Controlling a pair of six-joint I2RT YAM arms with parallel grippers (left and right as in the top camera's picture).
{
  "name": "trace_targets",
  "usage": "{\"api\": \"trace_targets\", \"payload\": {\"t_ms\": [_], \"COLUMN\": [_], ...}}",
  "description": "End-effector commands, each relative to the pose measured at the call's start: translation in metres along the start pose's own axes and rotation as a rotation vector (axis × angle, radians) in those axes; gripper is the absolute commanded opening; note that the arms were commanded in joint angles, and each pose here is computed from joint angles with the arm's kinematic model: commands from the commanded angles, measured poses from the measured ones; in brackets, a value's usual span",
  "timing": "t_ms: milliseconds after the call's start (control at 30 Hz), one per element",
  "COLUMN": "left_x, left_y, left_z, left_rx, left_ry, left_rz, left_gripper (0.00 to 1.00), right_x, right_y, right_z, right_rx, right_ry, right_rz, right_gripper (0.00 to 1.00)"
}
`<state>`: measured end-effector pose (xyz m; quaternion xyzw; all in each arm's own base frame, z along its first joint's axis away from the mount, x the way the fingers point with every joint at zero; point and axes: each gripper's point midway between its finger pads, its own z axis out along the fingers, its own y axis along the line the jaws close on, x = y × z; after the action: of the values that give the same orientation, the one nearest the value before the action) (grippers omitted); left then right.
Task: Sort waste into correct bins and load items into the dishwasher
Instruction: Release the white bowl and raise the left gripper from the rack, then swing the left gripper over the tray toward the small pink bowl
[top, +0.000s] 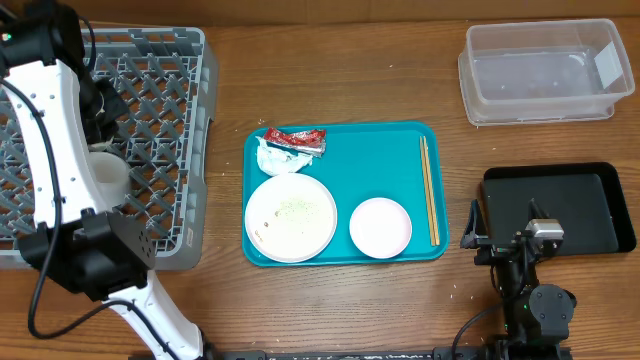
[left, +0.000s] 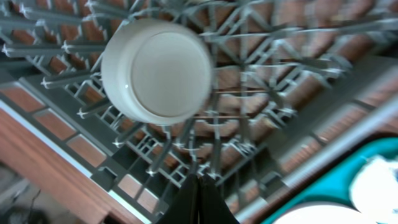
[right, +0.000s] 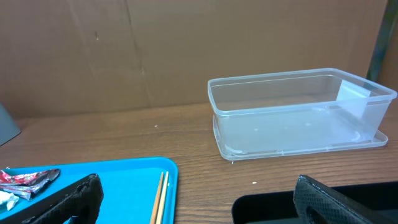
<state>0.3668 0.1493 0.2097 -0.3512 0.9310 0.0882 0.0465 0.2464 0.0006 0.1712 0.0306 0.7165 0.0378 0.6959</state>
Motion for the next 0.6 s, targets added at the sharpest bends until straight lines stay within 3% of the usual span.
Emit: {"api": "trace_targets", "payload": {"t_ms": [0,567], "left_x": [-0.007,-0.018], "left_y": [0.014,0.035], "left_z": [0.024,0.111], "left_rx": [-0.065,-0.043], "left_ry": [0.032,0.212], "left_rz": [-0.056,-0.14], "left_gripper": [0.04,0.04], "right_x": [0.001,0.001], "right_y": [-0.003,-0.003], "right_z": [0.0,0.0], "right_rx": [0.013,0.013], "right_ry": [-0.005,-0.005], "right_rz": [-0.001,-0.001], "right_gripper": [1.0,1.0]}}
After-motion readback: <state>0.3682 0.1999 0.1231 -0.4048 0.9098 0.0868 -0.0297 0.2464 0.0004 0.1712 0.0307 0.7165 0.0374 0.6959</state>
